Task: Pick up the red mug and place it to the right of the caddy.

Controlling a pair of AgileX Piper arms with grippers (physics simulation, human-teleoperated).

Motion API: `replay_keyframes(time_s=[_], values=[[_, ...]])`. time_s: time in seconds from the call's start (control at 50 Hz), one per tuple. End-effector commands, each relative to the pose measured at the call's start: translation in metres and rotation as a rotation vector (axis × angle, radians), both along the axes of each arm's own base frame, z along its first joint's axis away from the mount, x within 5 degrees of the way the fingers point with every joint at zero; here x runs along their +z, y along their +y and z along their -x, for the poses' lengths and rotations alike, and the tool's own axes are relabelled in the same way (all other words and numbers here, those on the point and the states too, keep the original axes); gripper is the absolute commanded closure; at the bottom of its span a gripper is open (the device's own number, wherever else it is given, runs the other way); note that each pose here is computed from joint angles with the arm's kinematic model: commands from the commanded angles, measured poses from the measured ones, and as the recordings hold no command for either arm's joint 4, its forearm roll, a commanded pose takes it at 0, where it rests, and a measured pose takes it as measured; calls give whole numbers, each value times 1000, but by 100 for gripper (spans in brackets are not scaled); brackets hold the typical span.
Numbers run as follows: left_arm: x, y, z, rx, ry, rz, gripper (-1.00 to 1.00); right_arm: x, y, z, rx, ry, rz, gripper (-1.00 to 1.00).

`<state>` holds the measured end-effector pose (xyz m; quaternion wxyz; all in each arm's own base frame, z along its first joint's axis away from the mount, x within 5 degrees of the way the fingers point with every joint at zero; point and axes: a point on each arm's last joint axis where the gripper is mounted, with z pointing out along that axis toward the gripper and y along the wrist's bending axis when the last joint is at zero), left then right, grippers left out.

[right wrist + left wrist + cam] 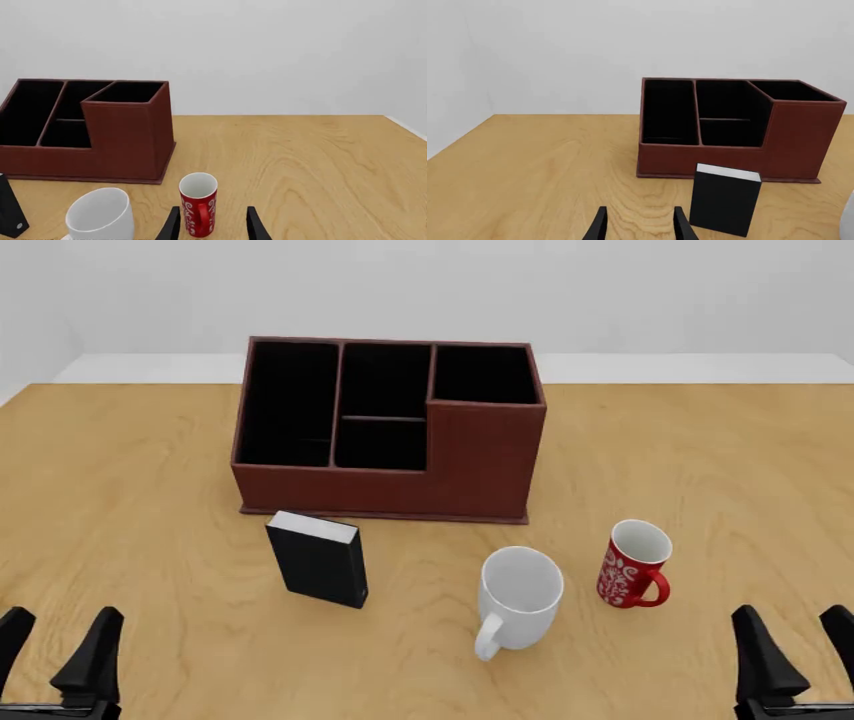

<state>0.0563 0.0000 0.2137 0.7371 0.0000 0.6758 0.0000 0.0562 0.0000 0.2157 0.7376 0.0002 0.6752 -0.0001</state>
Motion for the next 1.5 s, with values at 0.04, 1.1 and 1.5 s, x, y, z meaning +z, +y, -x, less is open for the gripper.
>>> replay_keyframes(time_s=[0.04, 1.1, 1.5], values=[[1, 0, 0, 0, 1, 0, -100, -1, 0, -5, 2, 17, 16, -100], [1, 0, 0, 0, 1, 0, -100, 59, 11, -107, 73, 397, 78, -100], [1, 0, 0, 0, 1, 0, -100, 9, 10, -120, 66, 505, 58, -100]])
